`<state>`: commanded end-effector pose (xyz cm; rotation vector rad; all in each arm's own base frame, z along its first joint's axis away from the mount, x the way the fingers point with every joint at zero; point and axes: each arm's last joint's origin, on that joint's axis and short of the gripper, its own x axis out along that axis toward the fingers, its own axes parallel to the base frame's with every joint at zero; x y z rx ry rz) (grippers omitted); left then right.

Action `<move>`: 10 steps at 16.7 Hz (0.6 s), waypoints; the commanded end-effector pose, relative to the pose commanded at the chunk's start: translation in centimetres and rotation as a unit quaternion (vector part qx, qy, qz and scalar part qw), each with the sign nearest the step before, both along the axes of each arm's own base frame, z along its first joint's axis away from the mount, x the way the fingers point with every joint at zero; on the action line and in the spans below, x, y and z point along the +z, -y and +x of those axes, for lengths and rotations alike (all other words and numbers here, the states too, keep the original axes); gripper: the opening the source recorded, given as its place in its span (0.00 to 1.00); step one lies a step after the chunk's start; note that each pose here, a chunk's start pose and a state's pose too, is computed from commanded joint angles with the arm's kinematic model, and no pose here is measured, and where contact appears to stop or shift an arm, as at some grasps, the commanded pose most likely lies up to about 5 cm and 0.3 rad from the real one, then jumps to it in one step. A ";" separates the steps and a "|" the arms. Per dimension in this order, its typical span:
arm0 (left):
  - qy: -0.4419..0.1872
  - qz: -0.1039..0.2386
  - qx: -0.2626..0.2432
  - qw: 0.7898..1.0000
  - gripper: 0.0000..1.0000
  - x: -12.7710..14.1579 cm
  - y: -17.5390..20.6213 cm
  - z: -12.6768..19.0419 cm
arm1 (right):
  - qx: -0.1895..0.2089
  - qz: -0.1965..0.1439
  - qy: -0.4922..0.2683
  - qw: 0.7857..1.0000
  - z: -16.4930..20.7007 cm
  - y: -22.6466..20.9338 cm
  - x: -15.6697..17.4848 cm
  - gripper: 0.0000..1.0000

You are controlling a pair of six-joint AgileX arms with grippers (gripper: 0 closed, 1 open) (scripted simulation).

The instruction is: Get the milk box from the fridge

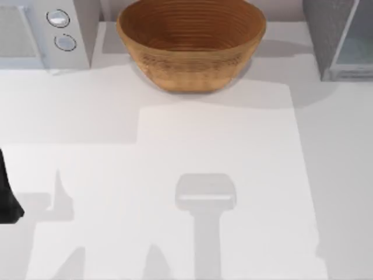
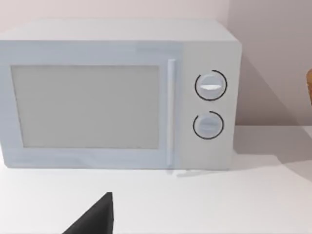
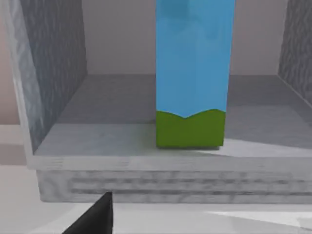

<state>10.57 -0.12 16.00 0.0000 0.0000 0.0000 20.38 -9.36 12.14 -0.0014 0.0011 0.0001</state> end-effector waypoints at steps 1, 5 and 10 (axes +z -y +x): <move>0.000 0.000 0.000 1.000 1.00 0.0 0.0 0.0 | 0.000 0.000 0.000 1.000 0.0 0.3 -0.4 1.00; 0.000 0.000 0.000 1.000 1.00 0.0 0.0 0.0 | 0.000 0.001 0.001 1.000 0.1 0.9 -1.1 1.00; 0.000 0.000 0.000 1.000 1.00 0.0 0.0 0.0 | 0.001 0.002 -0.002 1.000 0.1 0.7 -1.2 1.00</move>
